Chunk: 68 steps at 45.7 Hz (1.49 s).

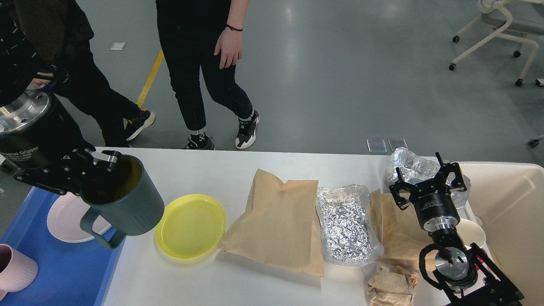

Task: Tidy desktop
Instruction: 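Lift the mug with the left gripper and carry it over the tray, then lower the mug onto the blue tray and open the left gripper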

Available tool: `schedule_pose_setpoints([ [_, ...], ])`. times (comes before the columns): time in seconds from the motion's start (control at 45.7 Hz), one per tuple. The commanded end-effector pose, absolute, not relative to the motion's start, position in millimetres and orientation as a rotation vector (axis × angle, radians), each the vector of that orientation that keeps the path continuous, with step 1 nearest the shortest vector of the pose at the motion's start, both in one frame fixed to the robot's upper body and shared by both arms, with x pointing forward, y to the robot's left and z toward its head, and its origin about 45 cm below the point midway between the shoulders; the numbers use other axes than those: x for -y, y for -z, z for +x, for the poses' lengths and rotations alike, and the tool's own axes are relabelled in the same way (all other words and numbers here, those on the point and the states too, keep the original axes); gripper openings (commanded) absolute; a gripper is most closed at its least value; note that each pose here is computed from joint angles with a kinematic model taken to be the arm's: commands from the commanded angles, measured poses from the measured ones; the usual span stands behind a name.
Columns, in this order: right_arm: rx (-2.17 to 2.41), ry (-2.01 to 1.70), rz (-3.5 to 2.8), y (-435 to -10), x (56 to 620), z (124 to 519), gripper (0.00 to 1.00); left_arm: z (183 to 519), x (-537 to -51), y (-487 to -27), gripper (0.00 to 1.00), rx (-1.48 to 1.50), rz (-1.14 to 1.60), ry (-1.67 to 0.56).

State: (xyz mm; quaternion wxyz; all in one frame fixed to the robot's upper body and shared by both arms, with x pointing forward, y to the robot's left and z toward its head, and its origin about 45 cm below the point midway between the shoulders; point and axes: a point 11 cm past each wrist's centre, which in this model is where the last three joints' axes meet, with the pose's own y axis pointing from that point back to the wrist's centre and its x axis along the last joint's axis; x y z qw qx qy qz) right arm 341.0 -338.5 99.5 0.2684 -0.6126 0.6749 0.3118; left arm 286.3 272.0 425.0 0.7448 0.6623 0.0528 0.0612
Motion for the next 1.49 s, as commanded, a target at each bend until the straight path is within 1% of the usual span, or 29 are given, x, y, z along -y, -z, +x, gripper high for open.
schedule_pose_setpoints([
  [0.0, -1.82, -0.841, -1.652, -99.5, 338.5, 341.0, 1.0, 286.7, -273.4, -424.1, 0.0, -0.116, 1.447, -0.141],
  [0.109, -1.82, -0.841, -1.652, -99.5, 338.5, 341.0, 1.0, 288.4, -288.3, -420.4, 0.0, -0.148, 1.441, -0.181],
  [0.307, -1.819, -0.84, -1.653, -100.0, 338.3, 341.2, 1.0, 292.3, -338.2, -384.4, 0.0, -0.281, 1.408, -0.213],
  [0.547, -1.819, -0.84, -1.653, -100.0, 338.3, 341.2, 1.0, 280.8, -428.3, -309.2, 0.0, -0.429, 1.438, -0.261],
  [0.613, -1.819, -0.84, -1.653, -100.0, 338.3, 341.2, 1.0, 275.5, -444.4, -284.3, 0.0, -0.45, 1.453, -0.267],
  [0.723, -1.819, -0.84, -1.653, -100.0, 338.3, 341.2, 1.0, 264.1, -456.9, -249.7, 0.0, -0.447, 1.48, -0.232],
  [0.876, -1.82, -0.841, -1.652, -99.5, 338.5, 341.0, 1.0, 250.1, -477.5, -216.4, 0.0, -0.448, 1.539, -0.267],
  [0.985, -1.818, -0.841, -1.654, -99.8, 337.9, 341.1, 1.0, 253.2, -498.0, -208.2, 0.0, -0.436, 1.585, -0.339],
  [1.095, -1.82, -0.841, -1.652, -99.5, 338.5, 341.0, 1.0, 262.0, -522.7, -212.0, 0.0, -0.422, 1.623, -0.415],
  [1.292, -1.819, -0.84, -1.653, -100.0, 338.3, 341.2, 1.0, 264.3, -515.8, -192.5, 0.0, -0.428, 1.594, -0.414],
  [1.467, -1.82, -0.841, -1.652, -99.5, 338.5, 341.0, 1.0, 254.0, -514.3, -176.4, 0.0, -0.457, 1.589, -0.393],
])
